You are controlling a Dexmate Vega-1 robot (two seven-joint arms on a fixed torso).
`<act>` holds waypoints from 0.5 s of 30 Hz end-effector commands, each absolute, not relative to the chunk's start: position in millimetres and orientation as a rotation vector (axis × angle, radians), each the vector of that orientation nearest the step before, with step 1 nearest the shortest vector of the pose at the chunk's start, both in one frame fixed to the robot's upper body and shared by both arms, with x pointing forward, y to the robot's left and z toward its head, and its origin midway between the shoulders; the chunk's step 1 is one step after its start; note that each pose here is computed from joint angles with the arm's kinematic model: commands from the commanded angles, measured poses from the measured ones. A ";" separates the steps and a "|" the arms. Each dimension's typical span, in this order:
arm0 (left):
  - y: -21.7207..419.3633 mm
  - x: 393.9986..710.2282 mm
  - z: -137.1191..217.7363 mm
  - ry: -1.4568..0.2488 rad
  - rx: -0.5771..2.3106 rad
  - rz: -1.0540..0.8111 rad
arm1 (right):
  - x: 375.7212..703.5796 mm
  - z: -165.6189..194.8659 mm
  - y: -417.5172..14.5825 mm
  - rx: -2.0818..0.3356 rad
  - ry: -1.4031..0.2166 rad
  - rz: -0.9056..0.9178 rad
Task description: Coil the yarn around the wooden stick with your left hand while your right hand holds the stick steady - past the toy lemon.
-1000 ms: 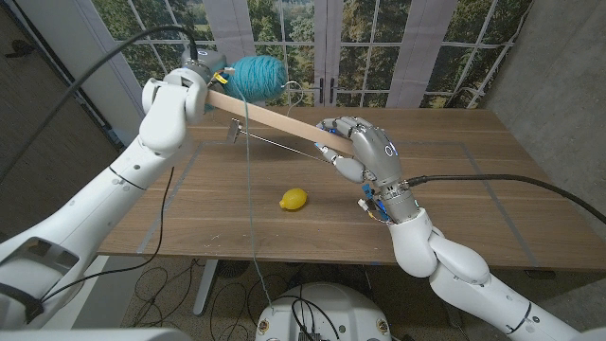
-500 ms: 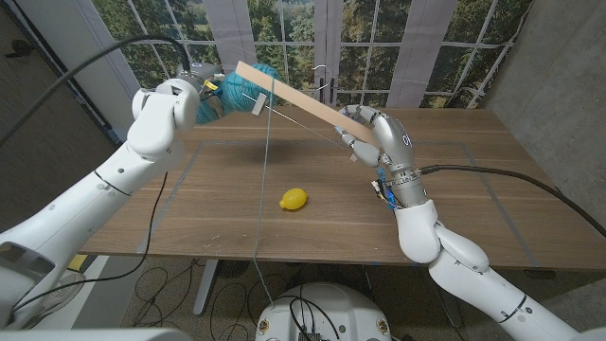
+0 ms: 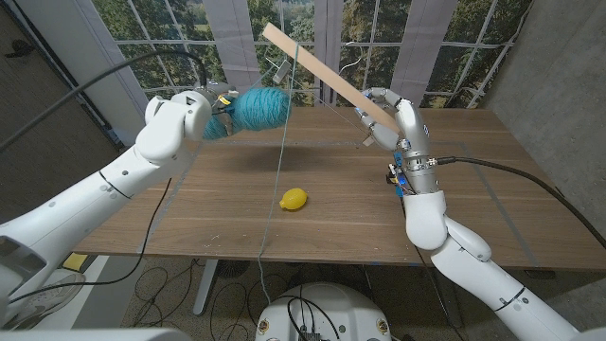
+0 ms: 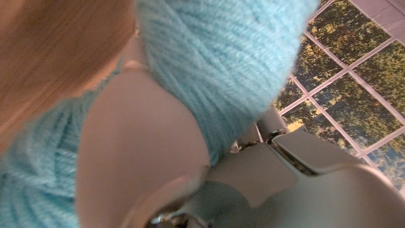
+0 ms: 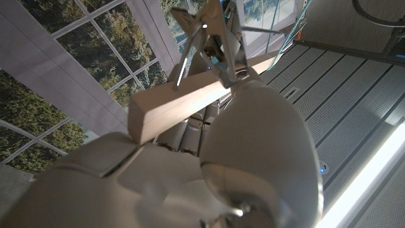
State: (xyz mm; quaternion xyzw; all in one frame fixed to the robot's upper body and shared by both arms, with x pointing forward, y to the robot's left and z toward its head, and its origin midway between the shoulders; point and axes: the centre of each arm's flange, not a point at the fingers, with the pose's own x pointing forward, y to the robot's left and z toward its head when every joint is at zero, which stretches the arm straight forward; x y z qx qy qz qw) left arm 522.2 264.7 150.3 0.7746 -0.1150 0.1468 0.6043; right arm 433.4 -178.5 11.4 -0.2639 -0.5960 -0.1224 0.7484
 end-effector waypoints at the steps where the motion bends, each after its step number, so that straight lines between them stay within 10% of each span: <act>1: 233.2 516.3 127.7 -0.217 1.899 0.196 | 437.9 23.8 -191.7 -0.569 -1.318 -0.340; 15: 191.4 462.7 109.1 -0.168 2.022 0.077 | 463.5 20.3 -221.0 -0.504 -1.215 -0.488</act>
